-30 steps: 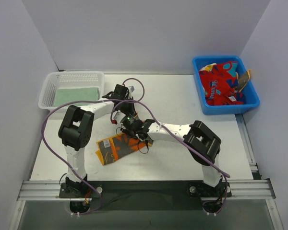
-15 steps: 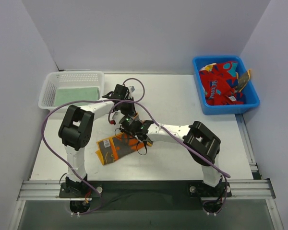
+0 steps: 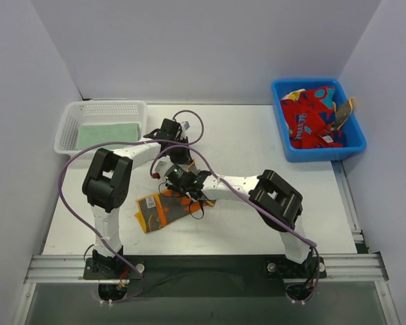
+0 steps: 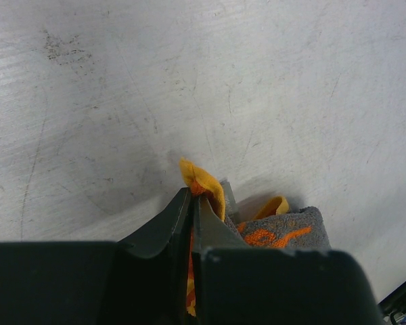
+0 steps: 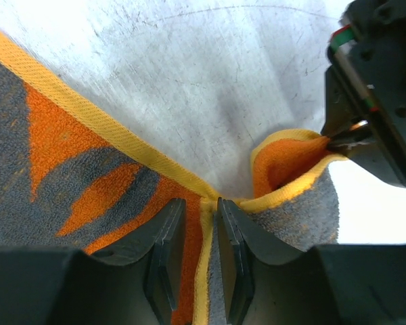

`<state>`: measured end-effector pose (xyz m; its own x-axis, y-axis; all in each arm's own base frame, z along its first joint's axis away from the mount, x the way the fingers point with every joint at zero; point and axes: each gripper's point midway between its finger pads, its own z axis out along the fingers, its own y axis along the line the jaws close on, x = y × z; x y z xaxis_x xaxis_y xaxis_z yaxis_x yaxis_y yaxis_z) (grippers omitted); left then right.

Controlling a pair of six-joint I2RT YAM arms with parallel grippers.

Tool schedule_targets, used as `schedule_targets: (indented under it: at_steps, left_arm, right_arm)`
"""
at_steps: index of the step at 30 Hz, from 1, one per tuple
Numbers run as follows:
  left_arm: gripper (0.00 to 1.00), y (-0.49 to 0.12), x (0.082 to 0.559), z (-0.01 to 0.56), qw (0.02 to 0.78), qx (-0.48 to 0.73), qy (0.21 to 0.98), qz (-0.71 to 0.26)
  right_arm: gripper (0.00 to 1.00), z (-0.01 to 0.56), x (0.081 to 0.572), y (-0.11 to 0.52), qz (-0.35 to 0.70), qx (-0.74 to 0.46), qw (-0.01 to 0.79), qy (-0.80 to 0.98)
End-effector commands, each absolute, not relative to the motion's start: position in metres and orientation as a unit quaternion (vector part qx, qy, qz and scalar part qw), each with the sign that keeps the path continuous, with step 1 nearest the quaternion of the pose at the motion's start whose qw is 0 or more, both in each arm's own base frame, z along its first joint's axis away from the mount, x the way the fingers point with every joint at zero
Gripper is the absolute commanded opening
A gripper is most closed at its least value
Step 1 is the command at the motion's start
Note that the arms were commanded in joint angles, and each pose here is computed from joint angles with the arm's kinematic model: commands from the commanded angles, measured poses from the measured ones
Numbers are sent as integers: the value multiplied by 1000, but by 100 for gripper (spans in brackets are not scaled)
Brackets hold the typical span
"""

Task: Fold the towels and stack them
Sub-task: Flatten out the crumpled towel

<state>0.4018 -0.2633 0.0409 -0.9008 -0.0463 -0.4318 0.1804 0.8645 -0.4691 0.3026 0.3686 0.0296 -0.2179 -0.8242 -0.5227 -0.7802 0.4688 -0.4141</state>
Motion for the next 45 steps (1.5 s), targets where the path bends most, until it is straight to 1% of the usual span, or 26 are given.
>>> schedule_targets:
  at_steps: [1, 4, 5, 8, 9, 14, 19, 22, 28, 37, 41, 45]
  left_arm:
    - [0, -272, 412, 62, 241, 53, 930, -271]
    - [0, -272, 412, 62, 241, 54, 931, -270]
    - [0, -272, 412, 62, 241, 54, 931, -270]
    - [0, -269, 412, 61, 240, 52, 932, -268]
    - [0, -269, 412, 60, 240, 51, 932, -267]
    - [0, -265, 413, 60, 242, 50, 933, -262]
    - [0, -262, 415, 61, 247, 50, 933, -256]
    - [0, -263, 415, 62, 247, 50, 933, -257]
    - [0, -263, 414, 61, 244, 50, 933, -259]
    - [0, -262, 414, 60, 244, 50, 934, -257]
    - [0, -263, 414, 60, 244, 50, 933, -258]
    - [0, -263, 414, 60, 244, 49, 933, -258]
  right_arm:
    - [26, 21, 305, 362, -58, -518, 341, 783]
    - [25, 16, 308, 358, -68, -515, 335, 786]
    - [21, 16, 309, 357, -71, -514, 336, 786]
    - [15, 17, 312, 351, -79, -505, 338, 791]
    - [10, 19, 312, 351, -79, -503, 339, 791]
    - [4, 49, 318, 342, -79, -482, 367, 792]
    - [4, 80, 322, 326, -53, -449, 390, 802]
    - [6, 83, 329, 315, -44, -425, 390, 815]
    - [6, 67, 331, 310, -33, -411, 374, 831]
    - [6, 44, 317, 320, 6, -416, 346, 841]
    - [11, 37, 311, 315, 4, -418, 335, 844]
    - [13, 32, 307, 308, -14, -422, 326, 846]
